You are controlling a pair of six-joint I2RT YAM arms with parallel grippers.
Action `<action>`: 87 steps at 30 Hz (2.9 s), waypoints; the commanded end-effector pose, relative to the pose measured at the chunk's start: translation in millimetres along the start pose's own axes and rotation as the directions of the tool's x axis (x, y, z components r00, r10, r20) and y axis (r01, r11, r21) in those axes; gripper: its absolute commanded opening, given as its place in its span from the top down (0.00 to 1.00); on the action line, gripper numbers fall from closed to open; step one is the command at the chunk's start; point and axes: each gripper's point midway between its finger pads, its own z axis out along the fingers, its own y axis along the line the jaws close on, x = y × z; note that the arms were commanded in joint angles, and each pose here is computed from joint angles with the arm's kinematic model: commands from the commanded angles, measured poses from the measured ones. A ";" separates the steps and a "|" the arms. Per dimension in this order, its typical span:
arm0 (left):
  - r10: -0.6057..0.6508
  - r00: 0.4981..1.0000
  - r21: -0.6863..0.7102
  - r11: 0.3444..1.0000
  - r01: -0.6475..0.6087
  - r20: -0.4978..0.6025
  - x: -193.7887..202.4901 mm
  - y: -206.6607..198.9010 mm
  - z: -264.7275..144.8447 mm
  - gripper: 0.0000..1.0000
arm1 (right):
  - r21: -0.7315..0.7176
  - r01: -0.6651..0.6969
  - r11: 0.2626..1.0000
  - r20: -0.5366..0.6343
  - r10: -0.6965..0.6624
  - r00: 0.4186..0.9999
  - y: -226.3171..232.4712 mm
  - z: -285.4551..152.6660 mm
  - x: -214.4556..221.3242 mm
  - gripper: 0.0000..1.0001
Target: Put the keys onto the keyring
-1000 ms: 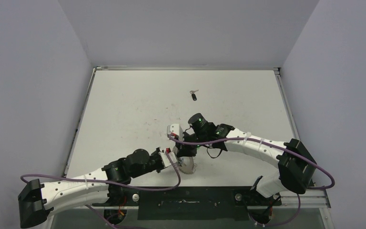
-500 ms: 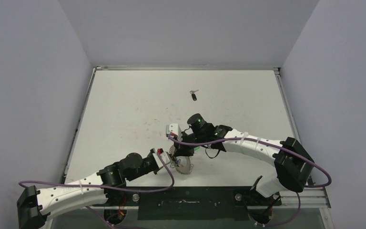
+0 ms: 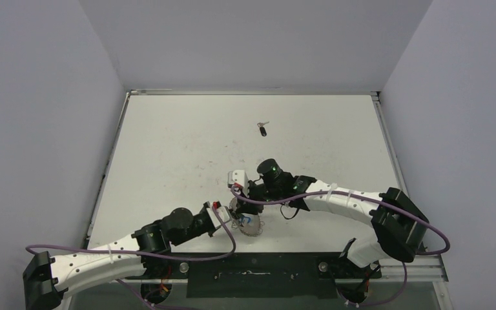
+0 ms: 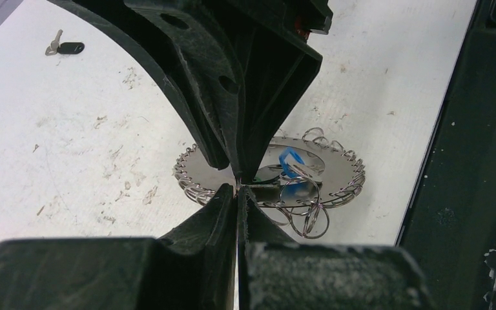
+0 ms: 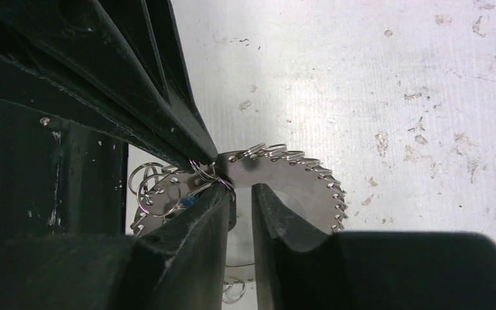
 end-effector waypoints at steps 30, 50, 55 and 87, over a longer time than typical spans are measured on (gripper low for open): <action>-0.035 0.982 -0.015 0.999 0.038 0.183 -43.1 4.9 -1.4 1.00 | 0.123 0.025 0.992 -0.022 -0.022 1.000 -20.9 0.3 34.9 0.83; -0.055 0.976 -0.006 0.998 0.058 0.210 -41.9 2.7 -5.3 1.00 | 0.261 -0.011 0.965 0.001 0.011 1.000 -35.9 -19.4 30.2 0.48; -0.059 0.975 0.002 0.998 0.060 0.216 -41.4 0.8 -4.8 1.00 | 0.307 0.017 0.952 0.080 -0.044 0.996 -35.1 -38.8 10.6 0.38; -0.293 0.951 -0.196 0.931 0.308 0.102 -0.1 23.8 5.3 0.66 | 0.509 -0.656 0.558 0.501 0.427 0.752 -171.6 -110.7 21.9 0.00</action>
